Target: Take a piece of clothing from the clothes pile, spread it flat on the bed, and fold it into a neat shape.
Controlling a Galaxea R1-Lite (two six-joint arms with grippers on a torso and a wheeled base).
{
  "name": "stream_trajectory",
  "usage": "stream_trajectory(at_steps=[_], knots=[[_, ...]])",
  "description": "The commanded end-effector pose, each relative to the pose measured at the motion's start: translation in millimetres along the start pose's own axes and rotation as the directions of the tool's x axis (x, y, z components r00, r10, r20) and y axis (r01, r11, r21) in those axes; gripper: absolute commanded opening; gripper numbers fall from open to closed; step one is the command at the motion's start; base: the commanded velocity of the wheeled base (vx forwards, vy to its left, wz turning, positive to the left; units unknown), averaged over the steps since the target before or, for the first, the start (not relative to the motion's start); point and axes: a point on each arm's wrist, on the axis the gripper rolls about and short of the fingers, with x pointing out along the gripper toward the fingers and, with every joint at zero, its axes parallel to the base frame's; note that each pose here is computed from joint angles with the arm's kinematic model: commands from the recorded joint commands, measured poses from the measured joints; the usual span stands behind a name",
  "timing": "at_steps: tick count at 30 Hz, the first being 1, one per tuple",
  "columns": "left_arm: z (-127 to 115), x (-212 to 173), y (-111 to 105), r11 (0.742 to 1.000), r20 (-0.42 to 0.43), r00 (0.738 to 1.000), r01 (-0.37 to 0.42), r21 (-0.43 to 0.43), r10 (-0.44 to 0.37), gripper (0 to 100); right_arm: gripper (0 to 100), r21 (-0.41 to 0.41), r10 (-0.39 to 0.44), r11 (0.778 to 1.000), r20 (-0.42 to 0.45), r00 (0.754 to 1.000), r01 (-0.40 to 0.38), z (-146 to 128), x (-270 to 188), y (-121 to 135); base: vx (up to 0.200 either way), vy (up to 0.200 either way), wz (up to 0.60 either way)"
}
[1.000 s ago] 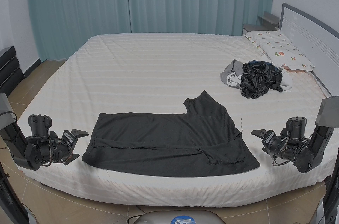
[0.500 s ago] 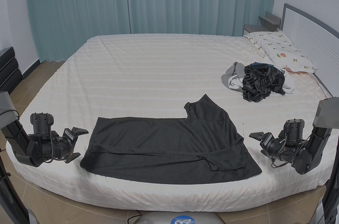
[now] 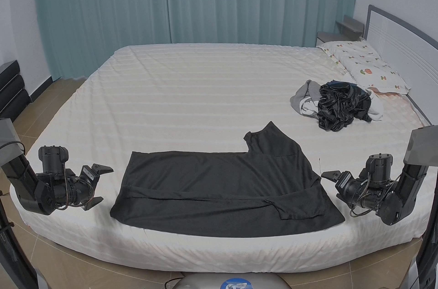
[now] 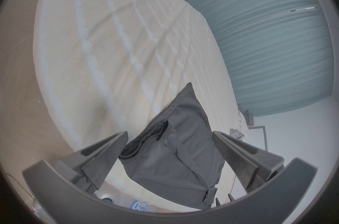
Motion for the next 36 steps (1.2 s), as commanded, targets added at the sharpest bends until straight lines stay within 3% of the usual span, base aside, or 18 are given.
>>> stream_trajectory(at_steps=[1,7,10,15,19,31,36], knots=[[-6,-1,-1,1.0,-0.01,1.0,-0.003,0.007,0.003,100,100,-0.002,0.002,1.0,-0.002,1.0,-0.002,-1,0,1,0.0,0.0,0.0],[-35,7,-27,0.999,-0.088,0.995,0.044,0.026,-0.041,100,100,-0.005,0.0,1.0,-0.003,1.0,0.0,-2,2,0,0.0,0.0,0.0],[-46,13,-39,0.997,-0.082,0.995,0.053,0.063,-0.048,100,100,-0.006,0.001,1.0,-0.006,1.0,-0.001,-3,2,1,0.0,0.0,0.0],[-69,40,-48,0.991,-0.047,0.999,0.004,0.131,0.002,100,100,-0.007,-0.006,1.0,-0.01,1.0,0.006,-4,2,-1,0.0,0.0,0.0],[-83,58,-41,0.98,-0.054,0.997,-0.045,0.192,0.057,100,100,-0.012,-0.014,1.0,-0.001,1.0,0.014,-6,4,-1,0.0,0.0,0.0],[-84,88,-36,0.963,-0.032,0.991,-0.116,0.244,0.128,100,100,-0.02,-0.004,1.0,0.022,1.0,0.004,-9,7,-3,0.0,0.0,0.0],[-68,104,-46,0.964,0.019,0.991,-0.132,0.23,0.131,100,100,-0.02,-0.003,1.0,0.024,1.0,0.004,-8,7,-3,0.0,0.0,0.0]])
